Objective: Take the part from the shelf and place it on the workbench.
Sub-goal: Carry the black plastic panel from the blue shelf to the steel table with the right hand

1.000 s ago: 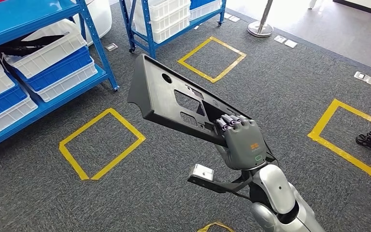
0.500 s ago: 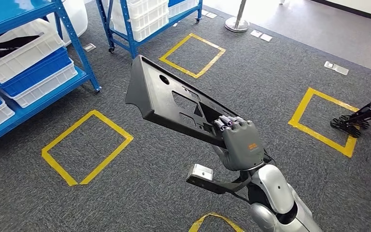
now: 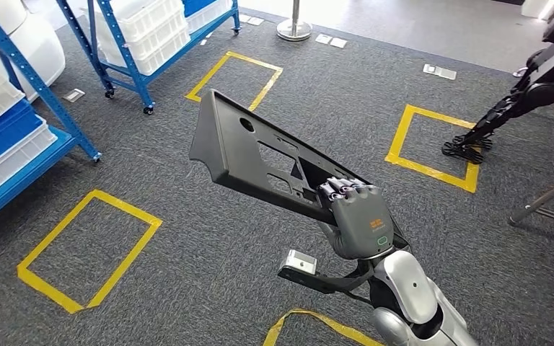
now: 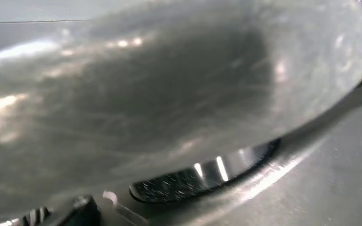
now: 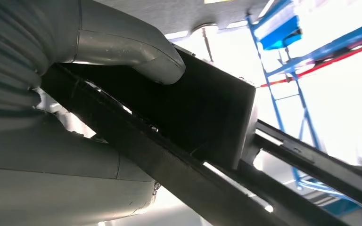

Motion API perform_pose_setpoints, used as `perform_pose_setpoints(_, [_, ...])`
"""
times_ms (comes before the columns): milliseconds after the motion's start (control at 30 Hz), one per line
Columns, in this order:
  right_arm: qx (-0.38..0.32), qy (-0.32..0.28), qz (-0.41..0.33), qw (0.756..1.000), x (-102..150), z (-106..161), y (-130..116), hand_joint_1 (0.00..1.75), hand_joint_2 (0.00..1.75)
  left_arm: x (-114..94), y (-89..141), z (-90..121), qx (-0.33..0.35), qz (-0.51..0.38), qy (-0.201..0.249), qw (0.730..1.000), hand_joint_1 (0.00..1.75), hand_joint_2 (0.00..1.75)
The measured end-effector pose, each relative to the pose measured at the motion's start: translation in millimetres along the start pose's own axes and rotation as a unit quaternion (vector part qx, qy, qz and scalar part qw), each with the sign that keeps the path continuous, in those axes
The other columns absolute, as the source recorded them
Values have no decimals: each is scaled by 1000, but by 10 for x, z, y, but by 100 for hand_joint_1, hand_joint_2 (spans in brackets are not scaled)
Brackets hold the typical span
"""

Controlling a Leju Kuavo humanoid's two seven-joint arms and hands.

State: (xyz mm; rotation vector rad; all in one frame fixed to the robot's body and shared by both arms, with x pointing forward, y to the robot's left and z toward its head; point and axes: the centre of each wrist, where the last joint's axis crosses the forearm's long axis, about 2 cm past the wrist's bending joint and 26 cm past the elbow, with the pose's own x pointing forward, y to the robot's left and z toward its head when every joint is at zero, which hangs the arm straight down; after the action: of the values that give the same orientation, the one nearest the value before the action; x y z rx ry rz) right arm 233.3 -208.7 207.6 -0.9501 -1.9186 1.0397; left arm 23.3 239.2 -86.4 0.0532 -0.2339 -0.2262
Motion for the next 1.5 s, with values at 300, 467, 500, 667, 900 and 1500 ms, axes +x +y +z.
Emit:
perform_pose_setpoints(300, [-2,2,0,1000,0,14,5,175,175,4,7,11,4,9,-1,1000,0,0])
perform_pose_setpoints(467, [-2,2,0,1000,-1,14,6,175,175,4,8,11,4,9,-2,1000,0,0])
perform_pose_setpoints(500, [-1,2,0,1000,-1,15,6,175,175,4,8,12,4,9,-2,1000,0,0])
perform_pose_setpoints(667, [-1,4,1,1000,-11,25,6,175,175,8,5,17,5,11,-3,1000,0,0])
perform_pose_setpoints(900, [-4,10,3,1000,-33,33,3,175,175,20,-5,27,3,15,-4,1000,0,0])
perform_pose_setpoints(1500, [-6,12,5,1000,-70,13,-13,175,175,-4,-3,43,-1,38,-3,999,0,0])
